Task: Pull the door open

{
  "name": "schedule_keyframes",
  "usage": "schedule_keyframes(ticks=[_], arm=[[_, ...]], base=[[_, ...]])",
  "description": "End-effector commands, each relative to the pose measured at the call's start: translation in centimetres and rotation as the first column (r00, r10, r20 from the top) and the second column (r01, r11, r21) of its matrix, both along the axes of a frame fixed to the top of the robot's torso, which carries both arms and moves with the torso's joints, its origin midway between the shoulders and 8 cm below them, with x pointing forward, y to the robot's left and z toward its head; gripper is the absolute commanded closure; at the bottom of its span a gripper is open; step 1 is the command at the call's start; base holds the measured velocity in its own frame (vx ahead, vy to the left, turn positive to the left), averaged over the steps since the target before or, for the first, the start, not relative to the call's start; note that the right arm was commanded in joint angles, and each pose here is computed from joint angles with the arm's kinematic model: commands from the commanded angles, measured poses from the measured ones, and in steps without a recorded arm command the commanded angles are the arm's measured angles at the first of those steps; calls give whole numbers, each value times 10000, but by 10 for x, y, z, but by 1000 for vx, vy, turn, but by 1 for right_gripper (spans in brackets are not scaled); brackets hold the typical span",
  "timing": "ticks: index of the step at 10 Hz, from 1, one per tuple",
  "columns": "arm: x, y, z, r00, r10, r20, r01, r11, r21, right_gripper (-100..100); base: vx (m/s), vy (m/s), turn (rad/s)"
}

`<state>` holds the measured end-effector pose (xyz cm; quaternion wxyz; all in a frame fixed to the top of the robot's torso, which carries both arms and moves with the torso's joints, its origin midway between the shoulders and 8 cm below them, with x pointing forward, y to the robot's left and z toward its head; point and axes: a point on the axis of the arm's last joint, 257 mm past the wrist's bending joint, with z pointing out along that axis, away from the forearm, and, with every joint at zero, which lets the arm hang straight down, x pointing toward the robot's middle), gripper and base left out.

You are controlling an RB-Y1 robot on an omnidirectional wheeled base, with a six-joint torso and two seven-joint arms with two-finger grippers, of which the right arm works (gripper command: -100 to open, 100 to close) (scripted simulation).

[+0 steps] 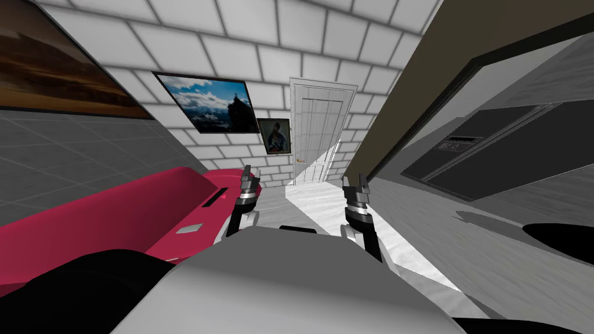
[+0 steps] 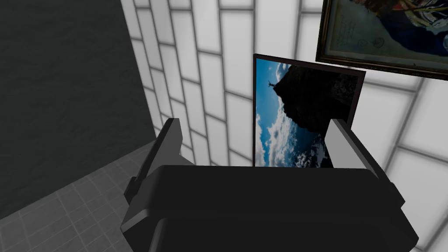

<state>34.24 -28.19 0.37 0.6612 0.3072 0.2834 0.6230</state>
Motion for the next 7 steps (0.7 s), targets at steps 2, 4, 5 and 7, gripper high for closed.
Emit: schedule_keyframes(ticks=[2,4,5,7], arm=[[9,-2,-14,9998,11,-219,-11,10000,7,-100],[16,-4,-26,9992,15,-407,-14,10000,16,-100],[20,-5,-32,9988,14,-493,-13,10000,23,-100],[26,-7,-43,9978,12,-666,-10,10000,35,-100]], base=[[62,3,67],[87,18,57],[76,19,40],[75,19,55]])
